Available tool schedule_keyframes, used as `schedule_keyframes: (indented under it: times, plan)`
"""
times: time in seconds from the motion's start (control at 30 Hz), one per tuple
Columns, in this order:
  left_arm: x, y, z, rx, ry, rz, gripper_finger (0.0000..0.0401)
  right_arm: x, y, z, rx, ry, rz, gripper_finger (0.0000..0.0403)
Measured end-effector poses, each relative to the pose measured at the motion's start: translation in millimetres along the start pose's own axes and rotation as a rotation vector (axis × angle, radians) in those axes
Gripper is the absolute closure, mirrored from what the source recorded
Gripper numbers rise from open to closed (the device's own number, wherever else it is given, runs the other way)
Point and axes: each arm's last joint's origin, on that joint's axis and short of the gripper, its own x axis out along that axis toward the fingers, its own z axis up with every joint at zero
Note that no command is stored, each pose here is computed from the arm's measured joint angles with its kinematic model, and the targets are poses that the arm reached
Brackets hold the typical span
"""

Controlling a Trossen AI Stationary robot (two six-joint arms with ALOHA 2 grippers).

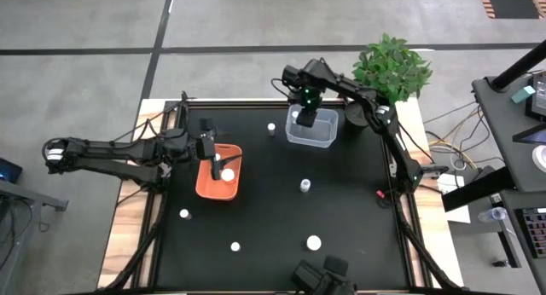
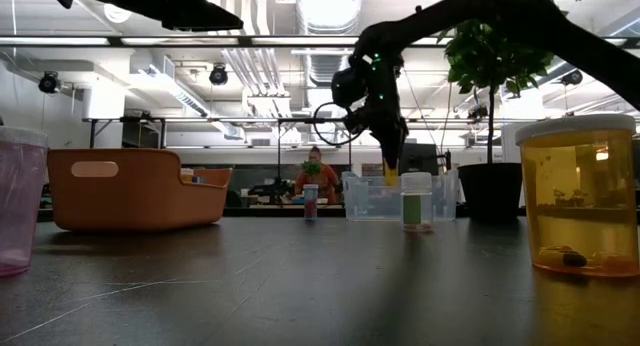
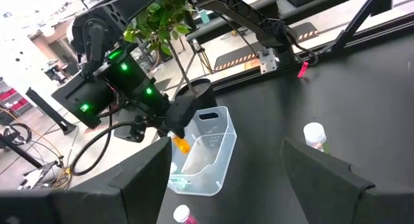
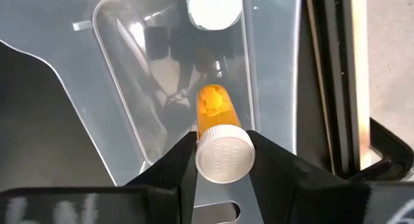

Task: Pick and place medicine bottles into bin by pill shape (circle, oval)
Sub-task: Put the small orange tablet pill bottle into the transparent bin

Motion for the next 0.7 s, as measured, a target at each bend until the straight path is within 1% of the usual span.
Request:
schedule_keyframes:
  times: [0.23, 0.43, 0.7]
  plan:
    - [0, -1, -2, 0.004, 0.020, -0.009, 0.0127, 15, 2, -5, 0.003, 0.066, 0.017, 0.0291]
    - [0, -1, -2, 0.004, 0.020, -0.009, 0.0127, 25, 3, -12, 0.010, 0.121, -0.017, 0.0291]
    - [0, -1, -2, 0.004, 0.020, -0.009, 0.0127, 27, 3, -12, 0.030, 0.103, -0.025, 0.0291]
